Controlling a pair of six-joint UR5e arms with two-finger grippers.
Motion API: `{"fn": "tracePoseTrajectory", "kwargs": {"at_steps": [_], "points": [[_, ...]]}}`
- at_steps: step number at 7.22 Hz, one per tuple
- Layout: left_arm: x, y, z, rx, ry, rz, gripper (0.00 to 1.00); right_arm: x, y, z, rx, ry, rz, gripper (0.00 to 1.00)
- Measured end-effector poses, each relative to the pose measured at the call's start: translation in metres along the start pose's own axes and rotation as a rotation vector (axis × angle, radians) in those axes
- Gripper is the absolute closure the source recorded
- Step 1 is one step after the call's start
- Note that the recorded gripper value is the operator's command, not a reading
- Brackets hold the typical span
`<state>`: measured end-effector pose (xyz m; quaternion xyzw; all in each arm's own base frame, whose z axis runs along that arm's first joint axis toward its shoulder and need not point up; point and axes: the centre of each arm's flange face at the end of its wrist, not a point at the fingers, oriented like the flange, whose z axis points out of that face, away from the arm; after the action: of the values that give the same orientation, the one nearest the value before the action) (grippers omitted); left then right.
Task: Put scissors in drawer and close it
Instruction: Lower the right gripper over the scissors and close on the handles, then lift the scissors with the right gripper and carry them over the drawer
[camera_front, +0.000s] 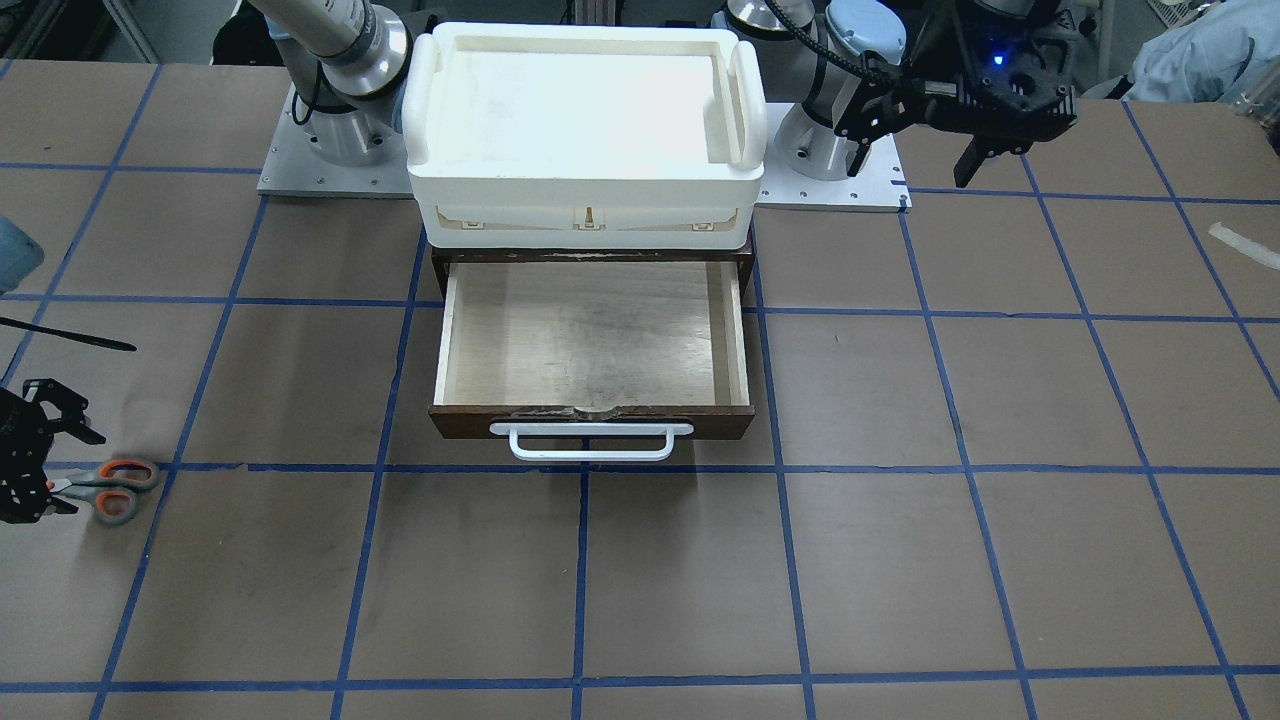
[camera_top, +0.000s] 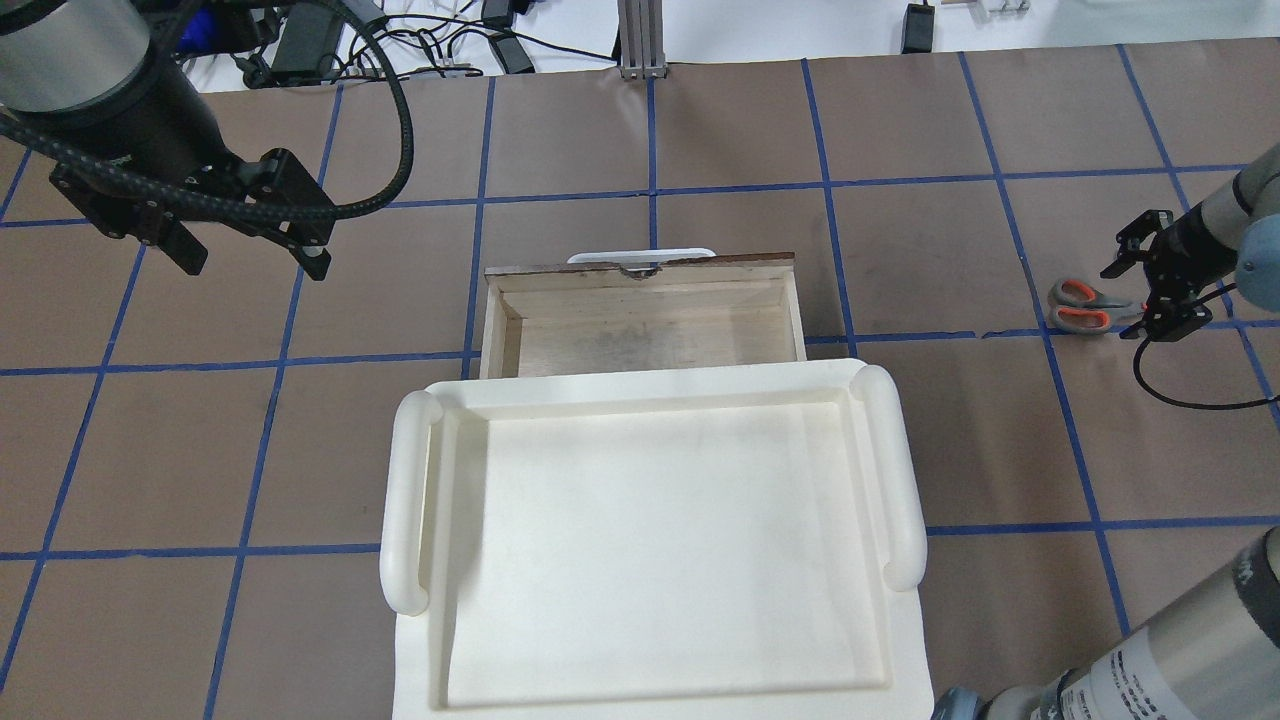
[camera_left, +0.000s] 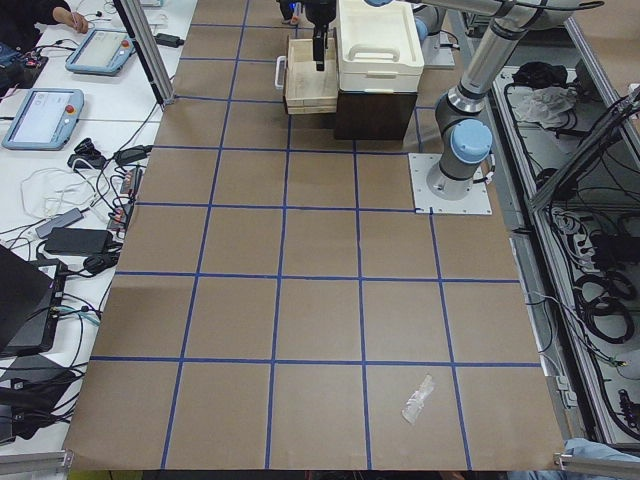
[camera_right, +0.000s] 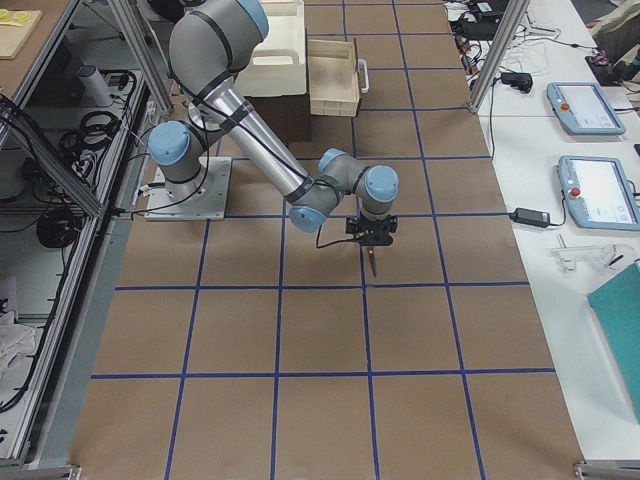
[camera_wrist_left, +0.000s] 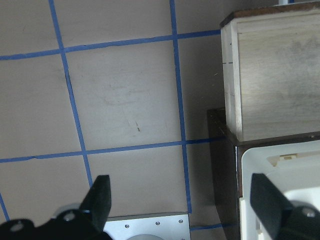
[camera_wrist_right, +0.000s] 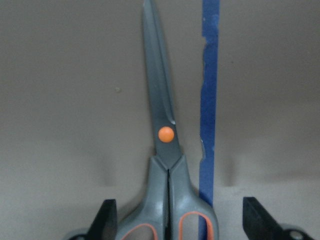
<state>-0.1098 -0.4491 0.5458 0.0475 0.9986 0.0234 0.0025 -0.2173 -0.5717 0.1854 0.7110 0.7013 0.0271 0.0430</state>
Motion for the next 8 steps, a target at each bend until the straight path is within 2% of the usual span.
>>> {"fn": "tracePoseTrajectory", "kwargs": {"at_steps": [2, 4, 5, 8], "points": [[0.0000, 0.0000, -0.0002, 0.000, 0.000, 0.000, 0.00, 0.0010, -0.0037, 0.0077, 0.020, 0.023, 0.003, 0.34], [-0.0001, 0.0000, -0.0003, 0.001, -0.001, 0.000, 0.00, 0.0006, -0.0051, 0.0088, 0.027, 0.028, 0.004, 0.60], [0.0000, 0.0000, -0.0003, 0.001, -0.001, 0.000, 0.00, 0.0003, -0.0054, 0.0086, 0.029, 0.027, 0.005, 0.69], [-0.0001, 0.0000, -0.0003, 0.001, -0.001, 0.000, 0.00, -0.0006, -0.0058, 0.0068, 0.033, 0.024, 0.003, 0.78]]}}
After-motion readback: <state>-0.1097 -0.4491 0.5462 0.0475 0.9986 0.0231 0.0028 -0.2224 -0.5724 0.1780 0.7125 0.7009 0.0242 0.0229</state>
